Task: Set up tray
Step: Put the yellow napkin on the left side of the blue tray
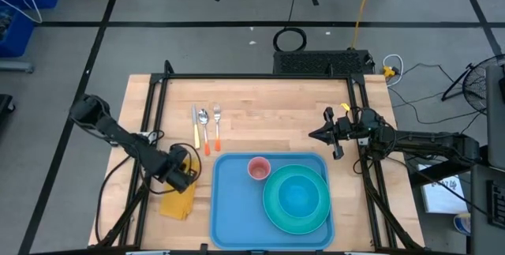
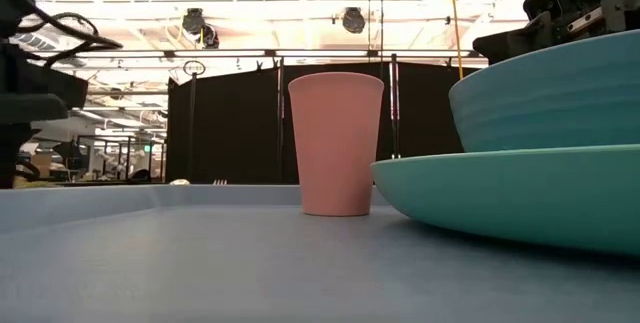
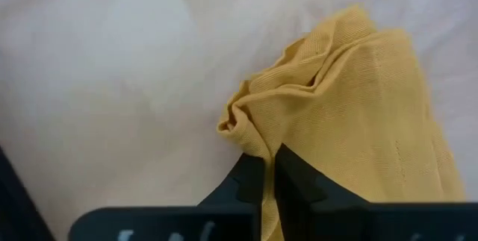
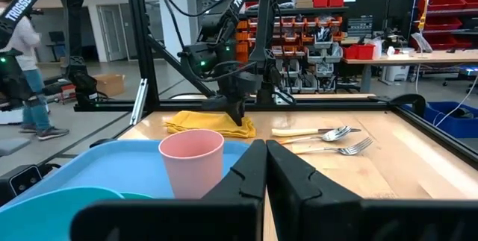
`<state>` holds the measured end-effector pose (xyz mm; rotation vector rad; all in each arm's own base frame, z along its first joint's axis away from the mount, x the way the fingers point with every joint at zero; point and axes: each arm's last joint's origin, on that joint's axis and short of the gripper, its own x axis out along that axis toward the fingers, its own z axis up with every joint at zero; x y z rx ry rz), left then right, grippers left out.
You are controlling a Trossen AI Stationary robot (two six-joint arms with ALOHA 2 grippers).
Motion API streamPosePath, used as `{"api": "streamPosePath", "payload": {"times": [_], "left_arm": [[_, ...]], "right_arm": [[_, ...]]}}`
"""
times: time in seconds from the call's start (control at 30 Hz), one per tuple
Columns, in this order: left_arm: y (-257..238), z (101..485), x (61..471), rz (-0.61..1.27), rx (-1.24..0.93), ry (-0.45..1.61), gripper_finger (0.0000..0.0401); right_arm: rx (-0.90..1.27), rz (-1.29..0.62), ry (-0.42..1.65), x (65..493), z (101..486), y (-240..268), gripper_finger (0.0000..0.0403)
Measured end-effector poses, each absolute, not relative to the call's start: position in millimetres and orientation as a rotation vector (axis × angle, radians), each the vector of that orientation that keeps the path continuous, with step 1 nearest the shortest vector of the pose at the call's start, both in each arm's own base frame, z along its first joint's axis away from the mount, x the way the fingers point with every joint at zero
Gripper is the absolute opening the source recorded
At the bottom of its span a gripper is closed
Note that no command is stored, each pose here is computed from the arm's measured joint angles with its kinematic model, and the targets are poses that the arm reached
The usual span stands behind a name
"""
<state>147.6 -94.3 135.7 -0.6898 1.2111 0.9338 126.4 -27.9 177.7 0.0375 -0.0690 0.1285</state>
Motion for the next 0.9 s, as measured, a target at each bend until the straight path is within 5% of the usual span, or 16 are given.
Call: {"api": "streamPosePath", "payload": {"times": [0.37,0.67,0.9], "left_arm": [[-126.9,209.6,166.5,0.812,-0.522,1.031,0.0013],[-165.4,281.4,181.4,0.478,-0.475,0.823,0.0013],[-194.3,301.2,193.7,0.205,-0.473,0.685,0.0013]], "right_arm": [[0.038,0.128,-0.069,126.4,177.7,-28.0,0.0000],[0.056,0.131,-0.067,126.4,177.6,-27.9,0.0000],[0.033,0.130,-0.069,126.4,177.7,-27.9,0.0000]]}}
